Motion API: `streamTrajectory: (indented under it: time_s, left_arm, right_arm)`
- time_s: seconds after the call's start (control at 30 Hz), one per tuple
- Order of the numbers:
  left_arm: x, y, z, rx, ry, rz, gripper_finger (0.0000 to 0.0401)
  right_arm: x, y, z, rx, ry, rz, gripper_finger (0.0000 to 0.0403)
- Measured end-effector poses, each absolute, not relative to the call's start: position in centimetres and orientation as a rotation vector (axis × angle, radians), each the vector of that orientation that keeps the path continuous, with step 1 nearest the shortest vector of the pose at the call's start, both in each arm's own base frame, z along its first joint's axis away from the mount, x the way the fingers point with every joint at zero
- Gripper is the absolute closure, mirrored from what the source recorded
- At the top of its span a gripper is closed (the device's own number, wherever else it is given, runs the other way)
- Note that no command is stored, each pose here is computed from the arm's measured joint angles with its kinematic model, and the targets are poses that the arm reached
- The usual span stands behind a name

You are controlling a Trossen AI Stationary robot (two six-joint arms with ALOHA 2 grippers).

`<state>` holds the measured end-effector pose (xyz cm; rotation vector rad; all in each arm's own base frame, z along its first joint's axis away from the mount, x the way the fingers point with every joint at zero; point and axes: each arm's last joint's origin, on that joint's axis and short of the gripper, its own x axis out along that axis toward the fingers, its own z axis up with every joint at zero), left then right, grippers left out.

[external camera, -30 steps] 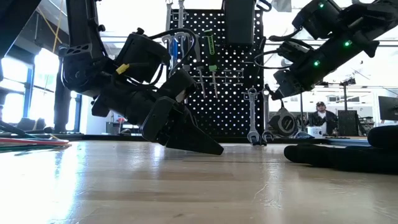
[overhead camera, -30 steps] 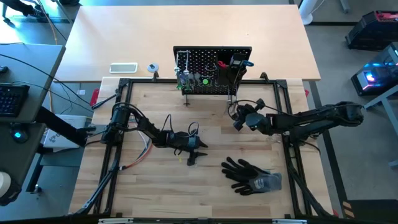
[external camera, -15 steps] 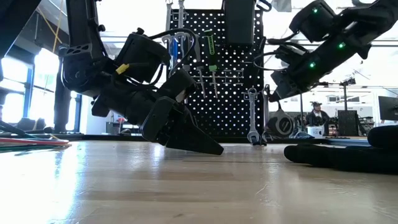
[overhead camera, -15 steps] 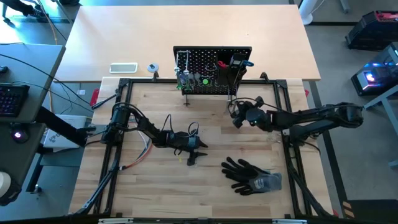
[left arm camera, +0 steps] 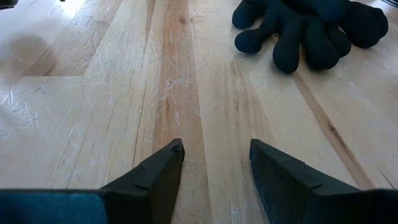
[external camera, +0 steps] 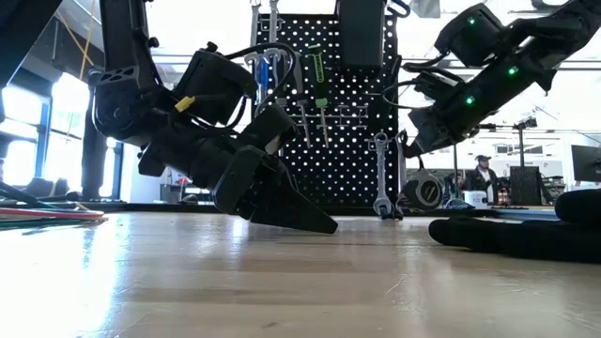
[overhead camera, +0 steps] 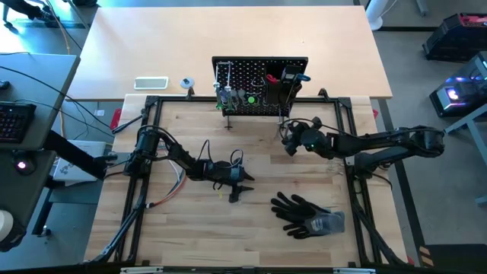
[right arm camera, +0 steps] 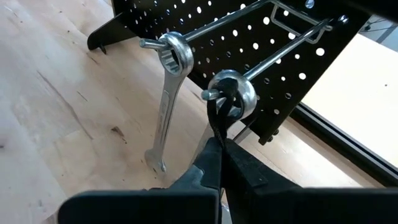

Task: Hang tools onto peg board
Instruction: Hang the gray tape measure on the peg board

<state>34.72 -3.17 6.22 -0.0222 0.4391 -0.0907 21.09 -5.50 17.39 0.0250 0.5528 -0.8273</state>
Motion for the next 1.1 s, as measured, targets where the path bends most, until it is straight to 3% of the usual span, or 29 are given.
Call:
streamTrajectory:
  time_s: [0.8, 1.1]
  left_arm:
    - [34.71, -3.17, 6.21, -0.023, 0.440, -0.090, 0.0219]
    - [34.71, -3.18, 6.20, -0.027, 0.441, -0.089, 0.0219]
  right_arm:
    - [21.03, -5.39, 17.18, 0.031, 0.580, -0.796, 0.0399]
    - [20.96, -5.38, 17.10, 0.045, 0.584, -0.803, 0.0309]
